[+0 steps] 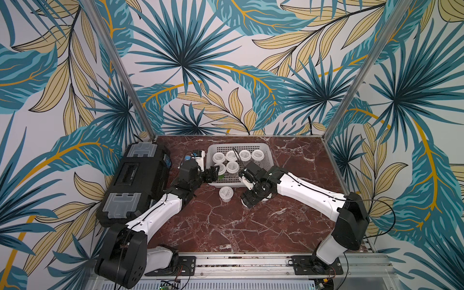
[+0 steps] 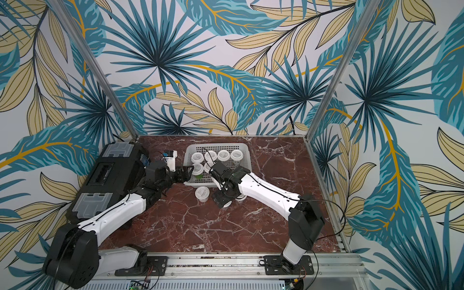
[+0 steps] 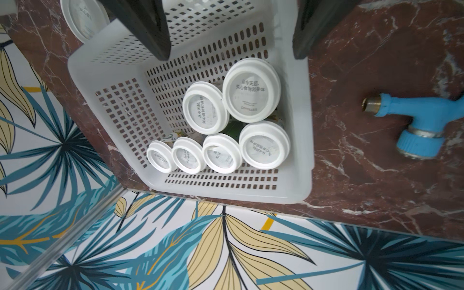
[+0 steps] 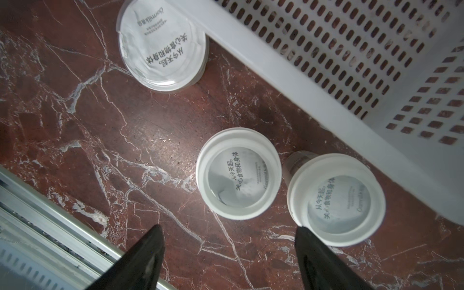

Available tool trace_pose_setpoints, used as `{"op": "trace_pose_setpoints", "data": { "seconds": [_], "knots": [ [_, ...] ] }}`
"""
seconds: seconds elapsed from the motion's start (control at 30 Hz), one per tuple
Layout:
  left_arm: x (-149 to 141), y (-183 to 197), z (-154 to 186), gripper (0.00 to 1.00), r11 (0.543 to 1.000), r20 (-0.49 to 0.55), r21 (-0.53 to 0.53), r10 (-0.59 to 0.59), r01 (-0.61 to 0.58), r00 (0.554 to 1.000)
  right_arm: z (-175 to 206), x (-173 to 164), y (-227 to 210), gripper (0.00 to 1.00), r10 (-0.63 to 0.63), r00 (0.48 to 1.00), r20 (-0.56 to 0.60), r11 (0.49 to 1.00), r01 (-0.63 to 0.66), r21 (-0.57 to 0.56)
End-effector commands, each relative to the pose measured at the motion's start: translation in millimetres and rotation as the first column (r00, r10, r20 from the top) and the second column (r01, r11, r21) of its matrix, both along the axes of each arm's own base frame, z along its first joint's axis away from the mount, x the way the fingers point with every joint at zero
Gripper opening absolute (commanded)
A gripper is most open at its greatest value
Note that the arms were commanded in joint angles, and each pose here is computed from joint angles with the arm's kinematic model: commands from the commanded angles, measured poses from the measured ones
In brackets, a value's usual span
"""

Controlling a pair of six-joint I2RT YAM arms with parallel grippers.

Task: Put the yogurt in the basket
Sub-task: Pick up the yogurt from the center of the board.

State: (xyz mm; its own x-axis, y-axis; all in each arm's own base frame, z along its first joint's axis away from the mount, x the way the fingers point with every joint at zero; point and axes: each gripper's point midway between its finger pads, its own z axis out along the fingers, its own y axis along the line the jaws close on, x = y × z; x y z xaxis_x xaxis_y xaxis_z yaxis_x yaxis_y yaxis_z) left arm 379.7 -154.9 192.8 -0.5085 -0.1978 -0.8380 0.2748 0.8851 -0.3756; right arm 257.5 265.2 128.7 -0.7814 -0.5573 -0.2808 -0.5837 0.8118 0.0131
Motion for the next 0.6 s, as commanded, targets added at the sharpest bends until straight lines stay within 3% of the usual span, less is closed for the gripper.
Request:
{"op": "trace_pose_setpoints", "data": {
  "seconds": [0.0, 0.23, 0.57],
  "knots": [
    [7, -7, 16, 0.85, 0.999, 0.039, 0.024, -0.024, 0.023, 0.999, -10, -3, 2, 0.86, -0.003, 1.000, -0.007, 1.000, 0.003, -0.024],
    [8, -3, 15, 0.97, 1.000, 0.036, 0.028, 0.000, -0.001, 0.999, -21, -1, 7, 0.87, 0.001, 1.000, -0.023, 0.999, -0.002, -0.036],
    [8, 2, 14, 1.00, 0.999, 0.037, 0.035, 0.026, -0.028, 0.999, -33, 5, 6, 0.87, -0.007, 1.000, -0.018, 0.997, 0.006, -0.073]
  ]
}}
